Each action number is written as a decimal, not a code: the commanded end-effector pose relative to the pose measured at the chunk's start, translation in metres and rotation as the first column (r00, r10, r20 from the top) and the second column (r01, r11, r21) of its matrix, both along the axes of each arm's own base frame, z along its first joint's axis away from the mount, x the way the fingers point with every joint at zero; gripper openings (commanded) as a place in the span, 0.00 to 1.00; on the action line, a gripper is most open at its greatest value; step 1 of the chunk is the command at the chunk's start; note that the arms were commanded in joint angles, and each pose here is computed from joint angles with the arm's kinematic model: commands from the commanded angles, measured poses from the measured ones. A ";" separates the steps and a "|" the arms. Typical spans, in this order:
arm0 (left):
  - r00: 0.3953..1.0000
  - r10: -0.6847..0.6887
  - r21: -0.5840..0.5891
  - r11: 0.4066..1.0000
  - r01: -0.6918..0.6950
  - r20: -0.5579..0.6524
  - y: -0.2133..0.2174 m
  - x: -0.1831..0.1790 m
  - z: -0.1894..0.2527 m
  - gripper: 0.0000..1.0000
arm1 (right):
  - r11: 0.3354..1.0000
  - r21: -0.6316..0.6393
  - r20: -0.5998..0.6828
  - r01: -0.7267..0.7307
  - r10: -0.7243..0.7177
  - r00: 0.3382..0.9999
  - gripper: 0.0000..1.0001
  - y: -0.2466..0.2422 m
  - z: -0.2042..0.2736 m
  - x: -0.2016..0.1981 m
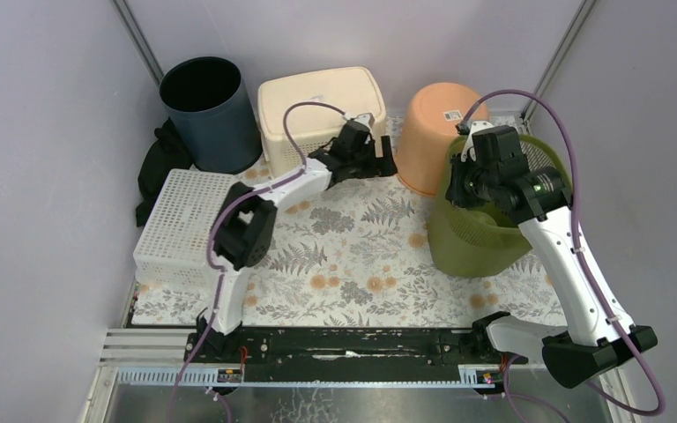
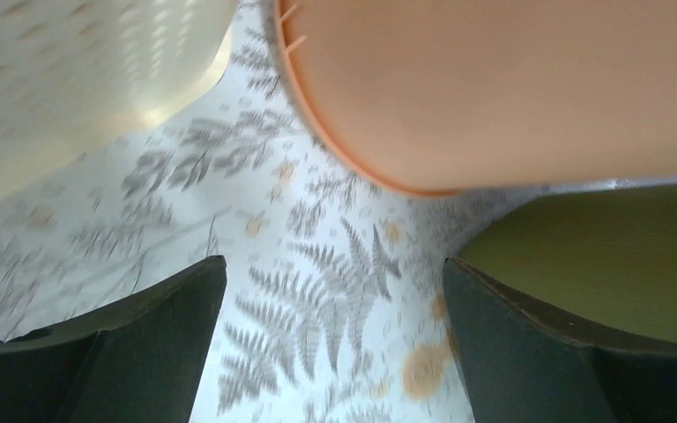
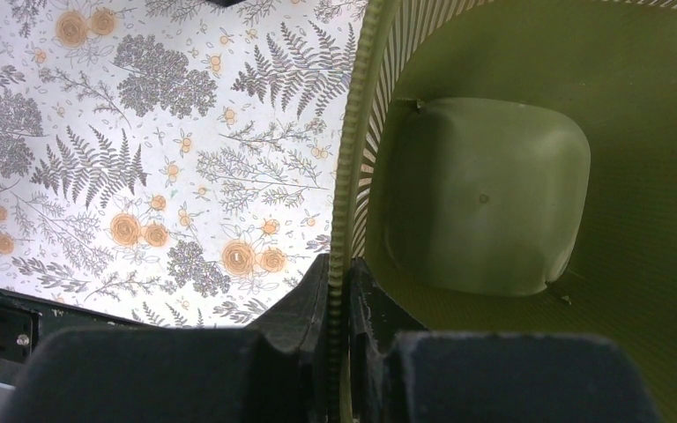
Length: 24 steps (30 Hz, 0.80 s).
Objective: Turn the large container upside down
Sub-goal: Move the container to the center of the board, then turn the container upside down at the center of the board.
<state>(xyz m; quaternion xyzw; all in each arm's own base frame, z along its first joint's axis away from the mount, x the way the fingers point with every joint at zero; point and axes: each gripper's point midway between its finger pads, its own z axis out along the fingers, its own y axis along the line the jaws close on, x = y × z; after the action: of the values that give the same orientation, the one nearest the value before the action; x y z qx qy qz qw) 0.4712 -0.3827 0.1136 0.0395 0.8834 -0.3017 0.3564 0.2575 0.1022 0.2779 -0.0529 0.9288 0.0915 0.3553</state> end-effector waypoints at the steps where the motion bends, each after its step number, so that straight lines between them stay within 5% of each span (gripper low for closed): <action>1: 0.998 0.033 -0.086 0.996 -0.029 0.051 0.020 -0.031 0.075 1.00 | 0.996 0.059 -0.016 -0.060 0.061 0.998 0.00 0.020 0.000 0.000; 14: 0.990 0.083 -0.122 0.990 -0.069 0.111 0.087 -0.112 0.169 1.00 | 0.985 0.104 -0.019 -0.136 0.139 0.990 0.00 0.082 0.010 -0.009; 24: 0.988 0.102 -0.143 0.986 -0.086 0.112 0.111 -0.146 0.188 1.00 | 0.977 0.148 -0.024 -0.150 0.156 0.988 0.00 0.130 0.010 -0.010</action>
<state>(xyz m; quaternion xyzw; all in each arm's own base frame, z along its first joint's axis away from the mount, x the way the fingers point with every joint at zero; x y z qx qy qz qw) 0.3374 -0.2814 0.3020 0.0017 0.8330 -0.3489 0.4294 0.2521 0.1875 0.2708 -0.1176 0.9285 0.1057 0.3358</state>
